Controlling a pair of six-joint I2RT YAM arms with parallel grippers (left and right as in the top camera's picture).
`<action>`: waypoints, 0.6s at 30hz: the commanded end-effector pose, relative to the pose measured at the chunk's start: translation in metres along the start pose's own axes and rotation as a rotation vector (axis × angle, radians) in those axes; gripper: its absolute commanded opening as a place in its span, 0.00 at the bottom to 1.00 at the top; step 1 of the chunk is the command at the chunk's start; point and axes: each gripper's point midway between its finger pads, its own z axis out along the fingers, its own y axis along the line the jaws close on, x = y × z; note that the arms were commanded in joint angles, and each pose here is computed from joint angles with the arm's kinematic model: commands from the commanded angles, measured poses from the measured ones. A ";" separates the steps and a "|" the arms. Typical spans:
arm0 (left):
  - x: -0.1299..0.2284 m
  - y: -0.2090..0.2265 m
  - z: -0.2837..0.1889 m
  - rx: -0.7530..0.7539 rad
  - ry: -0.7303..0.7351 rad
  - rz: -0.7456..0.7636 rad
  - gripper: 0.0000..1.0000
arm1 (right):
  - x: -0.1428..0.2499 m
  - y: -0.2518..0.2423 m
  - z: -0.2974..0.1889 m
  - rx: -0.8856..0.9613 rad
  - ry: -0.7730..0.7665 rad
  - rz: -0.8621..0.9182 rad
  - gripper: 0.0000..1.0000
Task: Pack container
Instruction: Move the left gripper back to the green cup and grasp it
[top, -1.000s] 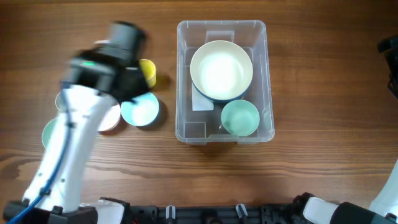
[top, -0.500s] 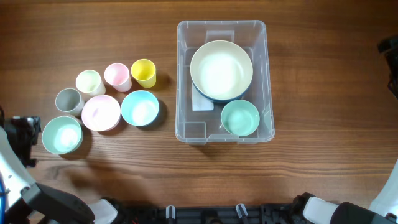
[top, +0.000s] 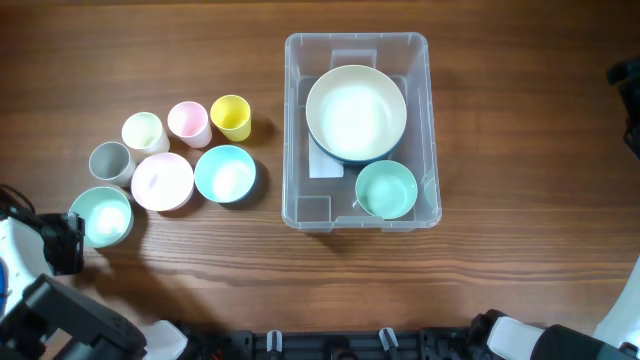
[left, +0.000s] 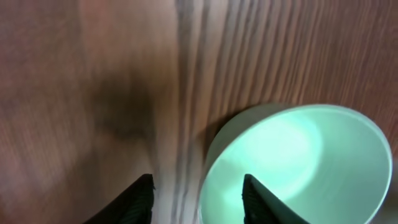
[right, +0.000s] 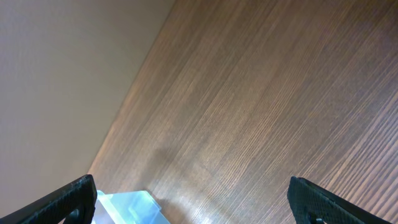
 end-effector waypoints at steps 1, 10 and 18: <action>0.015 0.000 0.023 -0.007 0.071 0.064 0.42 | 0.000 0.001 0.001 -0.003 0.003 0.007 0.99; 0.022 -0.006 0.030 0.016 0.113 0.121 0.04 | 0.000 0.001 0.001 -0.003 0.003 0.007 1.00; 0.008 -0.003 -0.044 0.002 0.066 0.065 0.04 | 0.000 0.001 0.001 -0.003 0.003 0.007 1.00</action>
